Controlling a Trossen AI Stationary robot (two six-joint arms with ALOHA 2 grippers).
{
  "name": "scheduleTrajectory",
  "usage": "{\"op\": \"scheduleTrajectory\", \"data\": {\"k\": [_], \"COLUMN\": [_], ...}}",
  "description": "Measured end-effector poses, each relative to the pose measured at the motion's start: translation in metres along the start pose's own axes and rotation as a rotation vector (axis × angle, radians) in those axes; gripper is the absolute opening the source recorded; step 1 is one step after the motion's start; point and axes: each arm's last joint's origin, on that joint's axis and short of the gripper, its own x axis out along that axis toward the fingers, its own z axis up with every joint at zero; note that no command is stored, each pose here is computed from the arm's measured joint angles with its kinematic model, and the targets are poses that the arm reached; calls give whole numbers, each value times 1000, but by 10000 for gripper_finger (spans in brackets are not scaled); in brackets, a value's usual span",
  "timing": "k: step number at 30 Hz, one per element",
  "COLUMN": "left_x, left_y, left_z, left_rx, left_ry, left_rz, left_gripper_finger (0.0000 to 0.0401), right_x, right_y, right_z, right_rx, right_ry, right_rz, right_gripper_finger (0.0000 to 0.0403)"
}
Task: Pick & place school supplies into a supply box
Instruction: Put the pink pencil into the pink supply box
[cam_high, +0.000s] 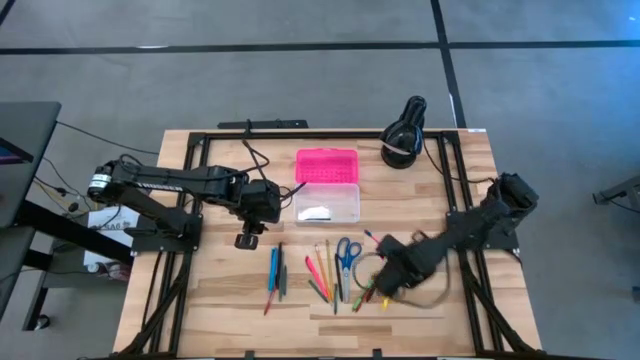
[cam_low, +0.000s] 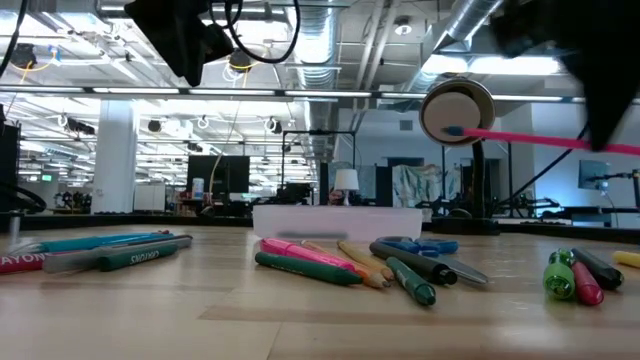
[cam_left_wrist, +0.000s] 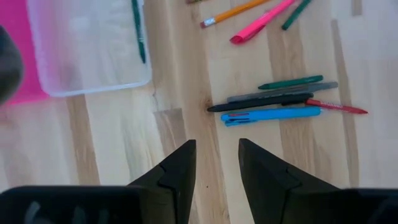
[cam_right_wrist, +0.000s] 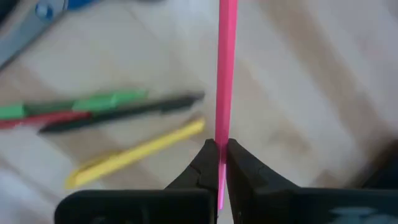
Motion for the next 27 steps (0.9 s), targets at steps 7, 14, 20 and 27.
{"op": "scheduleTrajectory", "data": {"k": [7, 14, 20, 27], "left_x": [-1, -5, -12, -24], "left_y": [-5, -16, -23, -26], "left_z": [-1, -4, -7, -11], "left_rx": [-70, -95, -144, -222], "left_ry": [13, 5, -19, -98], "left_rz": [-8, 30, 103, 233], "left_gripper_finger": [113, 113, 113, 113], "right_x": [12, 21, 28, 45], "right_y": [-27, -54, -65, -72], "right_z": [72, 128, 162, 184], "right_rx": [-146, -329, -414, -379], "right_ry": [-87, -239, -365, -393], "right_rz": [50, 111, 187, 228], "right_gripper_finger": [0, 0, 0, 0]}}
